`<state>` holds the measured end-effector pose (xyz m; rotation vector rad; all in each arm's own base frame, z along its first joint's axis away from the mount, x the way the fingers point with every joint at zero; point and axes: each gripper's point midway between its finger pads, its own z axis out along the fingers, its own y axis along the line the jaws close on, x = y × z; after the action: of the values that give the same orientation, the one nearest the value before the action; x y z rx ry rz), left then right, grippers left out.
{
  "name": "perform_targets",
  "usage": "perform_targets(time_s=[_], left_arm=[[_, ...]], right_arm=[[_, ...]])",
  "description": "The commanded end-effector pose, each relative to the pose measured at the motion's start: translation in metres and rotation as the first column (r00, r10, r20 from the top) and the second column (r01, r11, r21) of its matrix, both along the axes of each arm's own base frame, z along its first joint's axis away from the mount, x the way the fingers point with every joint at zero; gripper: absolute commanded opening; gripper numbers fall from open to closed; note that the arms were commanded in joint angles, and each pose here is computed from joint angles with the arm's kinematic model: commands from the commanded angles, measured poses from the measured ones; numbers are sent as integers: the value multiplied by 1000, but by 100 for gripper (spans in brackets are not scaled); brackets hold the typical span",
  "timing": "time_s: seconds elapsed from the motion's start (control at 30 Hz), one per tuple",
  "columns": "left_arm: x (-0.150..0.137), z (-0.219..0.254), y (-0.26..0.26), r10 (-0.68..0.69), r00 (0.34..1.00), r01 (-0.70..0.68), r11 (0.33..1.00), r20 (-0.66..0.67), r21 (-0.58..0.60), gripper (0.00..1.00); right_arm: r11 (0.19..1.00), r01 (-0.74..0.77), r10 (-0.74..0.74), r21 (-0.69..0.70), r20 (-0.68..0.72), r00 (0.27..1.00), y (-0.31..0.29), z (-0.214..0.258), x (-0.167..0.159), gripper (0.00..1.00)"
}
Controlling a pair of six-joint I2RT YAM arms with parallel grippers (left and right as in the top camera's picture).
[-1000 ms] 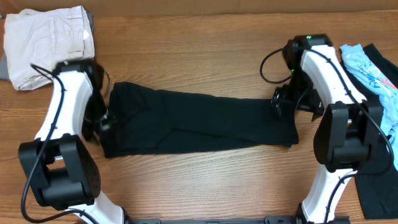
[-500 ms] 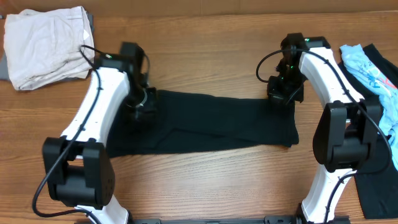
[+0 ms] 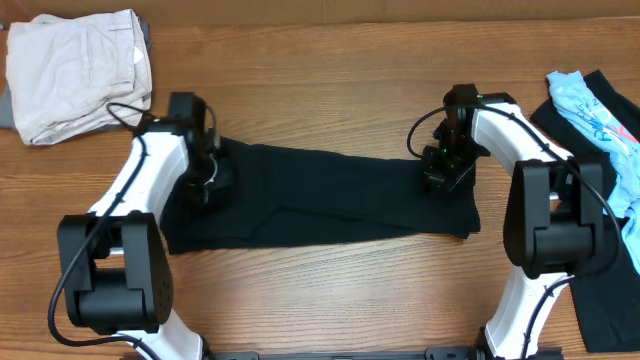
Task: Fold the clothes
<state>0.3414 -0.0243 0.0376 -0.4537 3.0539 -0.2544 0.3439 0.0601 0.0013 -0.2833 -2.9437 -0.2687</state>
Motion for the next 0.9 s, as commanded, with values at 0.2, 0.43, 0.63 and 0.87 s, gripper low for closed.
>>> perform_targets(time_s=[0.2, 0.43, 0.63, 0.87], left_arm=[[-14, -34, 5, -8, 1000, 8, 999, -7, -40, 9], [-41, -53, 73, 185, 977, -152, 952, -105, 265, 9], [-59, -43, 129, 360, 927, -286, 862, -107, 419, 4], [-39, -9, 146, 395, 916, -332, 846, -73, 417, 4]], right_arm=[[1000, 7, -7, -6, -34, 999, -2, -20, -18, 18], [998, 17, -20, -60, -46, 999, -11, -21, -21, 18], [997, 17, -21, -79, -57, 998, -14, -21, -24, 14], [976, 92, -99, -195, -27, 995, -31, -9, -10, 5]])
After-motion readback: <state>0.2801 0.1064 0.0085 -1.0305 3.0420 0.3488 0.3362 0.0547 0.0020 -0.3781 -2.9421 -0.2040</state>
